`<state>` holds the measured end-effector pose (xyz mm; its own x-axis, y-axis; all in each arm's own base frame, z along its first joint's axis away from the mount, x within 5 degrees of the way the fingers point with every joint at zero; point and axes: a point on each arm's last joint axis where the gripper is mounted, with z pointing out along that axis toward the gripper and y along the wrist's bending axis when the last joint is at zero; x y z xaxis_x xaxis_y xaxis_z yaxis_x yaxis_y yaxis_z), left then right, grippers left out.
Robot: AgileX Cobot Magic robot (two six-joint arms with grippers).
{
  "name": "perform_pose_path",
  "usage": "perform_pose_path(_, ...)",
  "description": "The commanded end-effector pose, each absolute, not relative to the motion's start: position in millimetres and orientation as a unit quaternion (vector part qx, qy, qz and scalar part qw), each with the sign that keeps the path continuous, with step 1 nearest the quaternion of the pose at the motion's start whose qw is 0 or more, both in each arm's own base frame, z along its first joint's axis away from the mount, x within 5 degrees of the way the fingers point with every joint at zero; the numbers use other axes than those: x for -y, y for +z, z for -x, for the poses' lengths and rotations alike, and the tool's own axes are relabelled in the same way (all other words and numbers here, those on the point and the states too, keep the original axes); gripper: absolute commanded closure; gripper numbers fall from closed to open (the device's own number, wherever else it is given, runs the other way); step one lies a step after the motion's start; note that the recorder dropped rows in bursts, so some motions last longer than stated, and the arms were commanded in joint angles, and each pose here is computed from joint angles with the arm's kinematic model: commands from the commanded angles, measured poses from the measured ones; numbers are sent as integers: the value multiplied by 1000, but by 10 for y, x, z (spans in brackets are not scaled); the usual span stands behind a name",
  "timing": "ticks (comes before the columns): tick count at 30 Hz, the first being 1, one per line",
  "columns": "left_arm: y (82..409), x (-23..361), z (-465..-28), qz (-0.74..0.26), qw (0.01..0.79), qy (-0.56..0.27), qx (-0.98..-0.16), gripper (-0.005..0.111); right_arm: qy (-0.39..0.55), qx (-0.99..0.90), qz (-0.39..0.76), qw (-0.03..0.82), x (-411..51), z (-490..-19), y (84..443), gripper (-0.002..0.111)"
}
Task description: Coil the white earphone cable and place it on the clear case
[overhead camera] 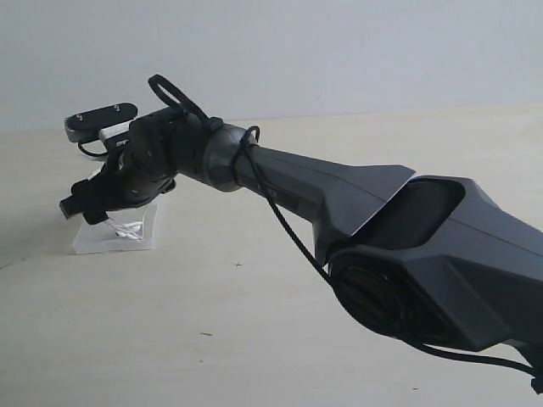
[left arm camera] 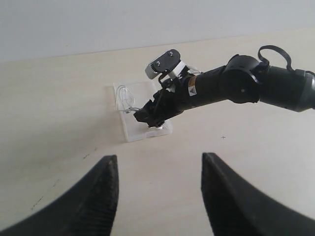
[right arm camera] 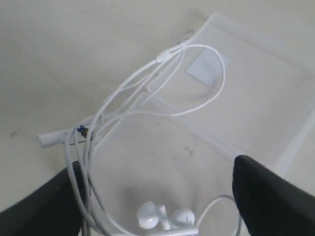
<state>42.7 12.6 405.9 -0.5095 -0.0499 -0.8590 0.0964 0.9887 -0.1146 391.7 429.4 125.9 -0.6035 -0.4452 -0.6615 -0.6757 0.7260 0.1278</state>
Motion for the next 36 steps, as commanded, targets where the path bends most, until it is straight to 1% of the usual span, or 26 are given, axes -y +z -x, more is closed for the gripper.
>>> perform_pose_path(1,4064,-124,-430,-16,501,-75,-862,56,159,-881,322,308,-4238,-3947,1271,31)
perform_pose_path(5,4062,-122,-430,-16,500,-75,-862,56,140,-885,325,302,-4208,-3950,1255,31)
perform_pose_path(11,4061,-119,-429,-16,499,-77,-863,56,115,-892,322,296,-4157,-3968,1237,27)
perform_pose_path(20,4059,-112,-426,-17,497,-81,-864,56,82,-909,315,261,-4025,-3998,1189,27)
perform_pose_path(31,4063,-104,-427,-17,499,-86,-862,56,83,-910,312,261,-4009,-3984,1433,27)
perform_pose_path(36,4061,-99,-425,-17,497,-89,-863,56,73,-915,312,245,-3984,-3966,1448,27)
